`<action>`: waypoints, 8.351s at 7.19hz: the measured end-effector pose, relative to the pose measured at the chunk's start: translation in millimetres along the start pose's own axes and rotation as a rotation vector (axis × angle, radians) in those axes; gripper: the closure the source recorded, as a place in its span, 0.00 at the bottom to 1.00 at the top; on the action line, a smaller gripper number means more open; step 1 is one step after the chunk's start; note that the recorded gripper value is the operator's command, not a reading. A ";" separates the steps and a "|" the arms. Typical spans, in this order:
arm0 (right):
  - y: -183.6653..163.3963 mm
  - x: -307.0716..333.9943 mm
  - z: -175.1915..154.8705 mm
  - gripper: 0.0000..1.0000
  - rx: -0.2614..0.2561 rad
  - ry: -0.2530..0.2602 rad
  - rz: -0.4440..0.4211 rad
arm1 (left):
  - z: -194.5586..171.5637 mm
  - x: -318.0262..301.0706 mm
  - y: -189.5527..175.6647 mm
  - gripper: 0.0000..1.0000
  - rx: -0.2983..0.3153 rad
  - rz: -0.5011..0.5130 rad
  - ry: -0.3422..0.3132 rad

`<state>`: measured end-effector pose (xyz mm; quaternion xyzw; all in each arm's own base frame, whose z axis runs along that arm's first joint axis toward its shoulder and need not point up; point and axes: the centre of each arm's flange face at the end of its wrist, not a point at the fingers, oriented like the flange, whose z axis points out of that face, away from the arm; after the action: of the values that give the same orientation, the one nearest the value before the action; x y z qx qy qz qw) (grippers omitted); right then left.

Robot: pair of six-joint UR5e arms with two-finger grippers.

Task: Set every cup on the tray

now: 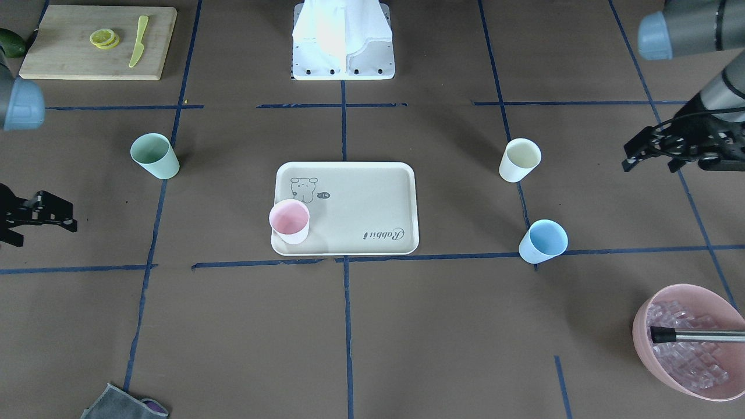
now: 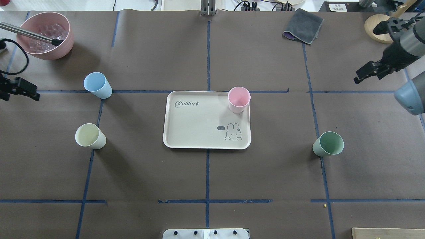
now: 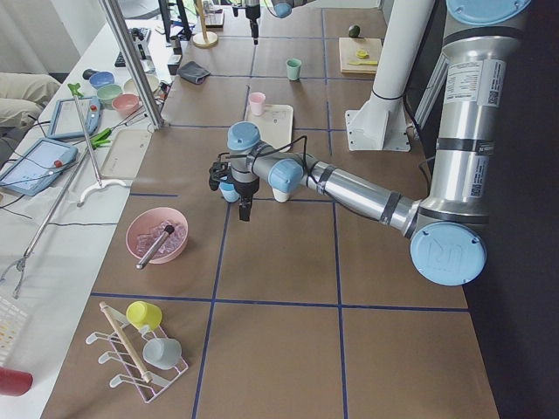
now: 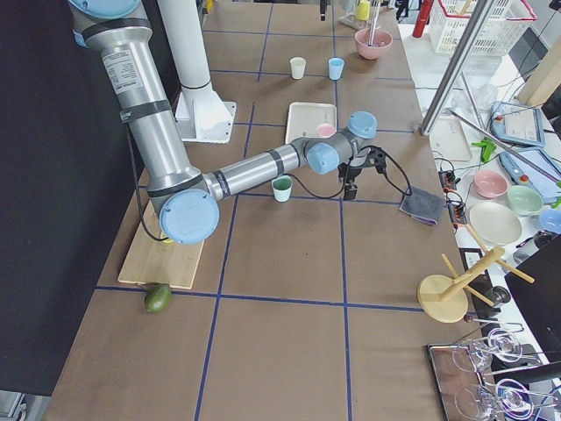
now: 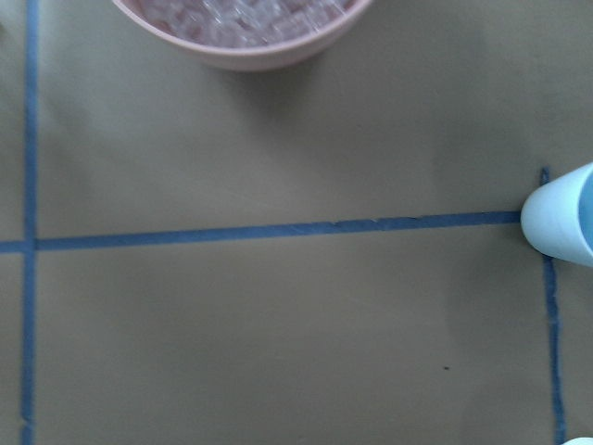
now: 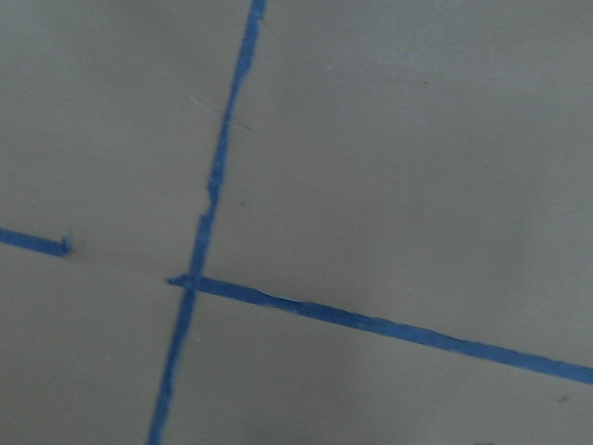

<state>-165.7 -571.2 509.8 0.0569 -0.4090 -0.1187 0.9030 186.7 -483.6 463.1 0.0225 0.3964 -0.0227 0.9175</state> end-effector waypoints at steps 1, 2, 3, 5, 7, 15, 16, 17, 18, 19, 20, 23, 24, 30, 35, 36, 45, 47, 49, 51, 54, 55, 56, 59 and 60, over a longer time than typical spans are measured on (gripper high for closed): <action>16.5 25.0 -0.9 0.01 -0.006 0.008 -0.030 | 21.2 38.0 21.3 0.00 0.002 -0.053 -0.014; 24.7 35.4 -0.6 0.01 -0.009 0.013 -0.038 | 36.1 66.1 39.4 0.00 0.012 -0.093 -0.014; 27.6 38.9 -0.3 0.01 -0.011 0.015 -0.040 | 44.1 83.1 51.9 0.00 0.011 -0.113 -0.005; 28.7 40.0 -0.4 0.01 -0.011 0.015 -0.040 | 62.2 106.4 74.9 0.00 -0.024 -0.135 -0.002; 28.9 40.6 0.0 0.01 -0.012 0.016 -0.038 | 76.6 115.2 87.1 0.23 -0.051 -0.150 -0.011; 29.6 40.5 -0.3 0.01 -0.011 0.016 -0.037 | 76.6 137.7 89.0 1.00 -0.061 -0.212 0.005; 29.6 40.3 -0.4 0.01 -0.011 0.015 -0.037 | 64.6 155.6 84.6 1.00 -0.053 -0.207 0.020; 29.5 40.1 -0.7 0.01 -0.011 0.015 -0.038 | 53.6 186.1 75.0 1.00 -0.054 -0.218 0.019; 29.5 39.8 -0.9 0.01 -0.010 0.015 -0.037 | 44.2 231.3 66.2 1.00 -0.065 -0.251 0.011; 29.5 39.7 -1.0 0.01 -0.010 0.015 -0.036 | 42.8 280.3 63.9 1.00 -0.085 -0.300 0.010; 29.4 39.4 -1.3 0.01 -0.009 0.015 -0.036 | 49.7 324.8 61.8 1.00 -0.096 -0.352 0.008; 29.4 39.1 -1.6 0.01 -0.009 0.015 -0.035 | 78.8 381.1 56.7 0.97 -0.095 -0.396 0.005; 29.2 38.3 -2.4 0.01 -0.007 0.015 -0.033 | 86.7 387.1 60.9 0.72 -0.101 -0.386 0.012; 35.2 14.1 -23.8 0.01 0.033 -0.001 0.034 | 56.5 362.6 71.4 0.00 -0.088 -0.374 0.030; 95.6 -98.4 -17.8 0.01 0.039 -0.039 0.215 | 7.2 243.4 76.8 0.00 -0.058 -0.132 -0.021; 110.1 -117.2 -2.7 0.01 0.060 -0.030 0.242 | 6.5 237.5 76.0 0.00 -0.056 -0.122 -0.025; 172.5 -166.8 80.3 0.97 0.021 0.023 0.213 | 8.0 233.9 76.2 0.00 -0.057 -0.127 -0.031; 159.9 -184.1 77.9 0.97 0.034 0.000 0.200 | 8.0 233.9 76.2 0.00 -0.057 -0.127 -0.031; 137.0 -216.9 69.0 0.97 0.057 -0.040 0.211 | 8.3 233.4 76.3 0.00 -0.056 -0.127 -0.032; 101.8 -286.7 57.6 0.95 0.034 -0.049 0.329 | 9.1 233.4 76.3 0.00 -0.058 -0.128 -0.033; 53.3 -405.8 56.1 0.94 -0.012 -0.018 0.545 | 9.3 234.0 76.5 0.00 -0.058 -0.128 -0.032; 46.3 -425.3 64.2 0.89 -0.002 -0.006 0.582 | 8.8 234.2 76.6 0.00 -0.058 -0.127 -0.031; 44.2 -434.3 71.6 0.74 0.006 0.007 0.595 | 8.3 234.5 76.8 0.00 -0.057 -0.126 -0.030; 45.7 -438.6 91.0 0.01 0.037 0.048 0.585 | 8.6 233.9 77.0 0.00 -0.057 -0.127 -0.031; 45.1 -439.9 92.1 0.01 0.068 0.059 0.575 | 8.9 233.7 76.8 0.00 -0.057 -0.126 -0.032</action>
<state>-507.7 -413.4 260.5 -0.0279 -0.3856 0.1576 0.9087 357.7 -413.1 300.7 -0.0289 0.3830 -0.0694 0.9207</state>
